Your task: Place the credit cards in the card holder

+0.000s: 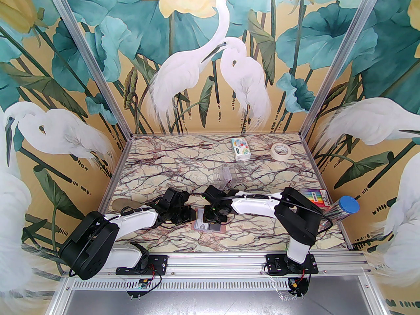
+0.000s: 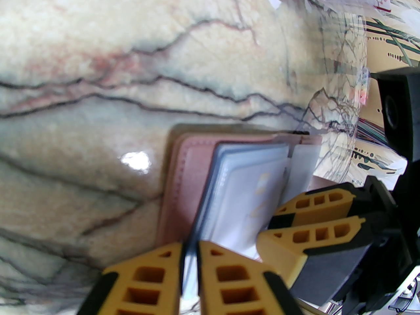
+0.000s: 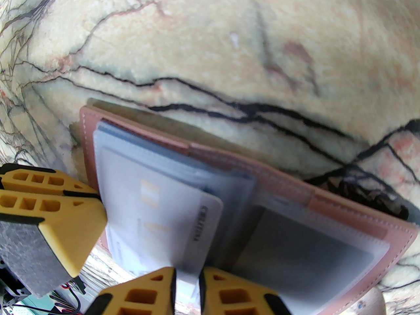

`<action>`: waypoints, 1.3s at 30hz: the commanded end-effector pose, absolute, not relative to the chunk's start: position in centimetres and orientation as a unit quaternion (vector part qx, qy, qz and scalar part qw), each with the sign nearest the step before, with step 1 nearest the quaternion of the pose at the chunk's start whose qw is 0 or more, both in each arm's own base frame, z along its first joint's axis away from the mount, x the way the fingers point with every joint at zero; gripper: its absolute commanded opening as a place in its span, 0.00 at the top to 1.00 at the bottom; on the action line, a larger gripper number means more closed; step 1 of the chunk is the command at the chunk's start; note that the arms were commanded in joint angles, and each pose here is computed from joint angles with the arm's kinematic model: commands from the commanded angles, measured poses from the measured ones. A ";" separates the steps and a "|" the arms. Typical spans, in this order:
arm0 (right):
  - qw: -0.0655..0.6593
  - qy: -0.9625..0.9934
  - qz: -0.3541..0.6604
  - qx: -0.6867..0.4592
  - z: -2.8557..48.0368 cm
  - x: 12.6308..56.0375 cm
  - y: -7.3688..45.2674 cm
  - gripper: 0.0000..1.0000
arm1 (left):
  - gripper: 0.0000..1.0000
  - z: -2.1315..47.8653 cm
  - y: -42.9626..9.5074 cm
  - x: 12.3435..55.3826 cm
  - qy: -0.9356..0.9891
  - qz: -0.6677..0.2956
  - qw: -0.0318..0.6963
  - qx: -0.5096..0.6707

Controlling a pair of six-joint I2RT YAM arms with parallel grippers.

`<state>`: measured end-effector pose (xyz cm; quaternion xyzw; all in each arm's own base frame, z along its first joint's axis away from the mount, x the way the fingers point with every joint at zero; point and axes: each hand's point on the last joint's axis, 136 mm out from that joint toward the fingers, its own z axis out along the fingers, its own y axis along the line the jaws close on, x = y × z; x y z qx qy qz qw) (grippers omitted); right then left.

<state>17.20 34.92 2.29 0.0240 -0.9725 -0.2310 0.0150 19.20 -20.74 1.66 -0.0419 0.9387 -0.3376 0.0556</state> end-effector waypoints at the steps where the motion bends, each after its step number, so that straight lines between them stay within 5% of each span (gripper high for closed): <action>1: 0.014 -0.966 -0.255 0.032 3.1 17.3 36.5 0.81 | 0.85 -0.2 -19.7 17.8 0.951 -0.303 0.032 -0.045; 21: -0.006 -0.974 -0.225 0.017 4.3 17.3 34.3 0.69 | 0.85 -0.1 -19.6 17.7 0.952 -0.302 0.035 -0.046; 39: 0.002 -0.978 -0.208 0.010 2.9 17.7 34.8 0.75 | 0.86 -0.1 -19.6 17.8 0.951 -0.304 0.037 -0.045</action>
